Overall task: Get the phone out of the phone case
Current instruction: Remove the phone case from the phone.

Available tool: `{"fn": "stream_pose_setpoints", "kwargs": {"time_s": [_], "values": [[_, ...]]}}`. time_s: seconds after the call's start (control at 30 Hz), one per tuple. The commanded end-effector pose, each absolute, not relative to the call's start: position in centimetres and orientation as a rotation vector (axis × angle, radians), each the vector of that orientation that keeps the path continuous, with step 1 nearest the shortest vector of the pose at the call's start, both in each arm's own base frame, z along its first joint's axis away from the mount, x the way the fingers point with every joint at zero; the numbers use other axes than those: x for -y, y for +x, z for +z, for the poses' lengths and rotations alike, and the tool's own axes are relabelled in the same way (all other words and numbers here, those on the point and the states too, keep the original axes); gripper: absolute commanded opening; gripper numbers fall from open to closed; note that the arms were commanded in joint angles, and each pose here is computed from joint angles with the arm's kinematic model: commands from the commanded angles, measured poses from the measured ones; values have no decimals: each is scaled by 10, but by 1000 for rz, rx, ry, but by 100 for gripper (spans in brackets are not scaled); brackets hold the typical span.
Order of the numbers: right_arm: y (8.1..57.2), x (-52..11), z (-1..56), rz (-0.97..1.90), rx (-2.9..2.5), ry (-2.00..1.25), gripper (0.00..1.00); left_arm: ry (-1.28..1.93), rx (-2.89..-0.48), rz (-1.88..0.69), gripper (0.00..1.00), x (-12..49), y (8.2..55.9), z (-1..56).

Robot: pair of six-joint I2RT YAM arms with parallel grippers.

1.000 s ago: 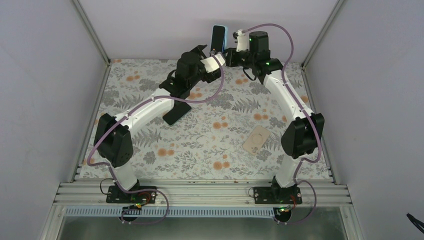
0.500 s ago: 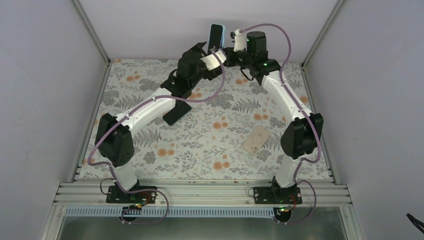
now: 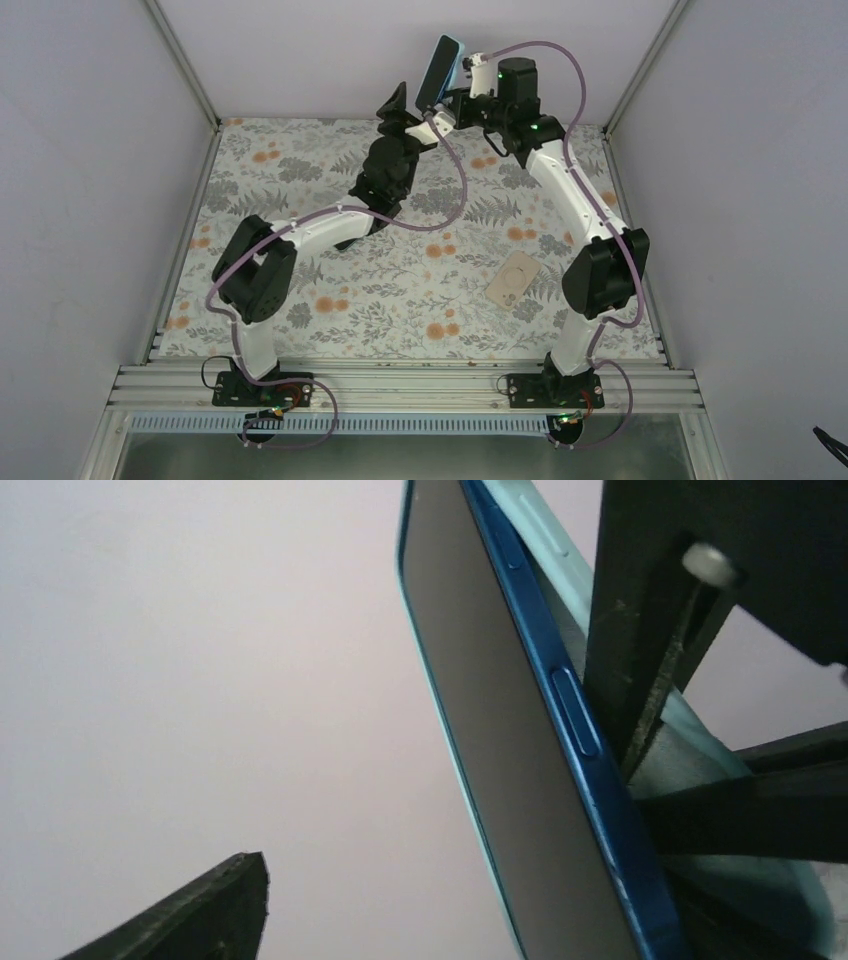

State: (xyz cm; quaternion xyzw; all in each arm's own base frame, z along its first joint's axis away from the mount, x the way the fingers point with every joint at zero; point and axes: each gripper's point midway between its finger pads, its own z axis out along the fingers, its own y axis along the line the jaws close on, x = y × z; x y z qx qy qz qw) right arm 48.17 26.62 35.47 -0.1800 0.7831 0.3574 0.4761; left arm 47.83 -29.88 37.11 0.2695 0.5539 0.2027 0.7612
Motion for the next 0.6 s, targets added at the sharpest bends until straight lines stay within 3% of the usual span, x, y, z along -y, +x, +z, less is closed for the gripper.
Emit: {"fn": "stream_pose_setpoints", "kwargs": {"time_s": [0.0, 0.17, 0.57], "values": [[409, -296, 354, 1089, -1970, -746, 3, 222, -1087, 596, 78, 228, 481, 426], [392, -291, 344, 1082, -1991, -797, 3, 227, -1057, 600, 76, 236, 487, 427], [375, -304, 318, 1206, -2038, -897, 3, 304, -960, 587, 43, 279, 484, 436]]}}
